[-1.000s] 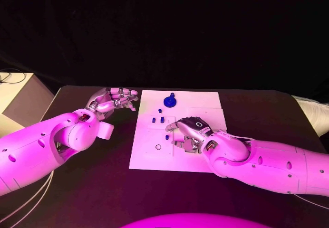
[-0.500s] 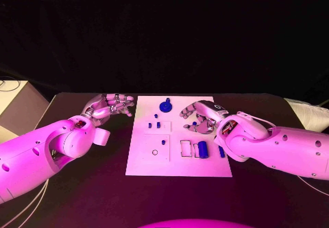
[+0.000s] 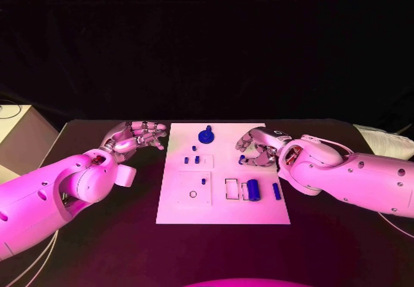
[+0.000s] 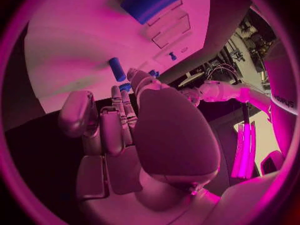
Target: Assemble the parts on the task board
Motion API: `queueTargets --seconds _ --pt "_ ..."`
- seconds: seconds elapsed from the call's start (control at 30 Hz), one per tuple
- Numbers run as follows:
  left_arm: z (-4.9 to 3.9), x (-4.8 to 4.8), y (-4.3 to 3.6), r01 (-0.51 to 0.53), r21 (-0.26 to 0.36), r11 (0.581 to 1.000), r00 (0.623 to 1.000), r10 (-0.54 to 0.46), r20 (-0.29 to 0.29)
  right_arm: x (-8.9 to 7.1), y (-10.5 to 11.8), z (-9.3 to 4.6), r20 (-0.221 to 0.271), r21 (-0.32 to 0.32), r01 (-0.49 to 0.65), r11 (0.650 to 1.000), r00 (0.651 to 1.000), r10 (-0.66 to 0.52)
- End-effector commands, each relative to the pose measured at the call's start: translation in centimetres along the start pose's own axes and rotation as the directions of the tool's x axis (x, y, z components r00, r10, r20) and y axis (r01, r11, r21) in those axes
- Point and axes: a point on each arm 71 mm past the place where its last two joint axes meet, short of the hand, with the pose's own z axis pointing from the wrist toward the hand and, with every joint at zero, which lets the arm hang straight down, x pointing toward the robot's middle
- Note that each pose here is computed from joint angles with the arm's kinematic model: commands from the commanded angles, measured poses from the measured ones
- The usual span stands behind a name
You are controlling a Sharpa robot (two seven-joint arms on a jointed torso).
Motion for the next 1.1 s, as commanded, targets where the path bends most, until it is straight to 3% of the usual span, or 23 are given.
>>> queueTargets --seconds 0.03,1.1 --pt "0.03 0.22 -0.06 0.01 0.005 1.0 1.0 -0.01 -0.016 0.46 -0.01 0.2 -0.057 -0.006 0.076 0.997 0.996 -0.076" --pt "-0.09 -0.05 -0.16 0.005 0.013 1.0 1.0 -0.005 0.004 1.19 0.65 0.73 -0.052 -0.011 0.124 0.992 0.991 -0.124"
